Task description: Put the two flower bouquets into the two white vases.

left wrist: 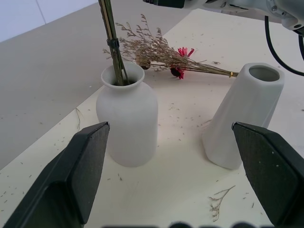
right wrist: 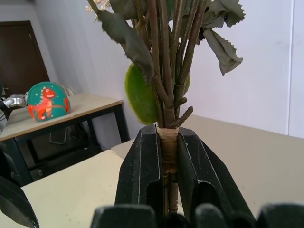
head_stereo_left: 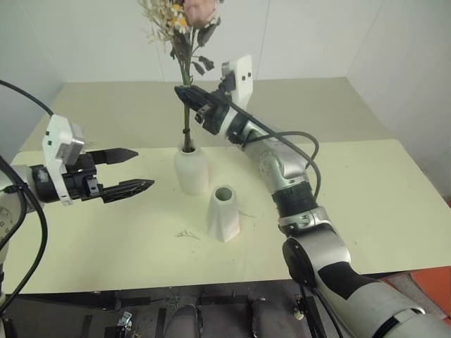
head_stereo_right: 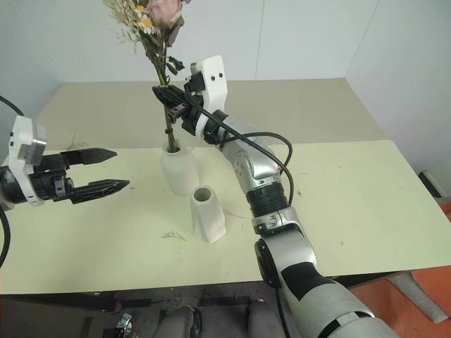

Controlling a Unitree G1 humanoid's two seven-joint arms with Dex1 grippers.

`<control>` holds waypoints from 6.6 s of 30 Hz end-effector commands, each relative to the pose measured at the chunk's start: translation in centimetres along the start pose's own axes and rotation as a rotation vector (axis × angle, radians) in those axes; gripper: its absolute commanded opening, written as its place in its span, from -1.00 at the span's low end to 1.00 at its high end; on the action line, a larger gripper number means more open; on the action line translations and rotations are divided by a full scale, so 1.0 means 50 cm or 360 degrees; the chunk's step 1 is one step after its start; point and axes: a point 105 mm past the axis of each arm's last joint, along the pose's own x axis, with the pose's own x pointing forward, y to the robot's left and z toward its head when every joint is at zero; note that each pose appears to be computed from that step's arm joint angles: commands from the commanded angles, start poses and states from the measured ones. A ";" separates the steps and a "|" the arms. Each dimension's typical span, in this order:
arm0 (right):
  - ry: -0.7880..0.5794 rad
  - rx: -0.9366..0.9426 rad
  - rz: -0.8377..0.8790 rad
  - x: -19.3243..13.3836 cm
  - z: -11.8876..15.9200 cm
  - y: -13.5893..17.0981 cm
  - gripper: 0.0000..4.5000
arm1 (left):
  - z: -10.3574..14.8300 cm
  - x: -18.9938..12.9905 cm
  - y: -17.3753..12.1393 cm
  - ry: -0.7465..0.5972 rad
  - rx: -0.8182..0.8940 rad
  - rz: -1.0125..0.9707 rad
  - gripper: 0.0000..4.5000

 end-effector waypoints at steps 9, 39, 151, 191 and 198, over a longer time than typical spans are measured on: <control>0.0013 -0.0157 0.0079 -0.010 -0.020 0.025 -0.90 | 0.025 -0.009 0.000 -0.0030 0.0083 0.0013 1.00; 0.0180 -0.0358 0.0199 -0.047 -0.045 0.042 0.99 | 0.038 -0.027 0.008 -0.0073 0.0082 0.0136 1.00; -0.0062 0.0240 0.0496 -0.233 0.084 0.120 -0.98 | 0.029 -0.019 -0.041 -0.0082 0.0036 -0.0625 1.00; 0.0312 0.0082 0.0566 -0.350 -0.036 0.077 0.99 | 0.036 -0.013 -0.037 -0.0051 0.0058 -0.0643 1.00; 0.0545 -0.0057 0.0486 -0.425 -0.016 0.010 0.99 | 0.036 -0.010 -0.037 -0.0060 0.0060 -0.0652 1.00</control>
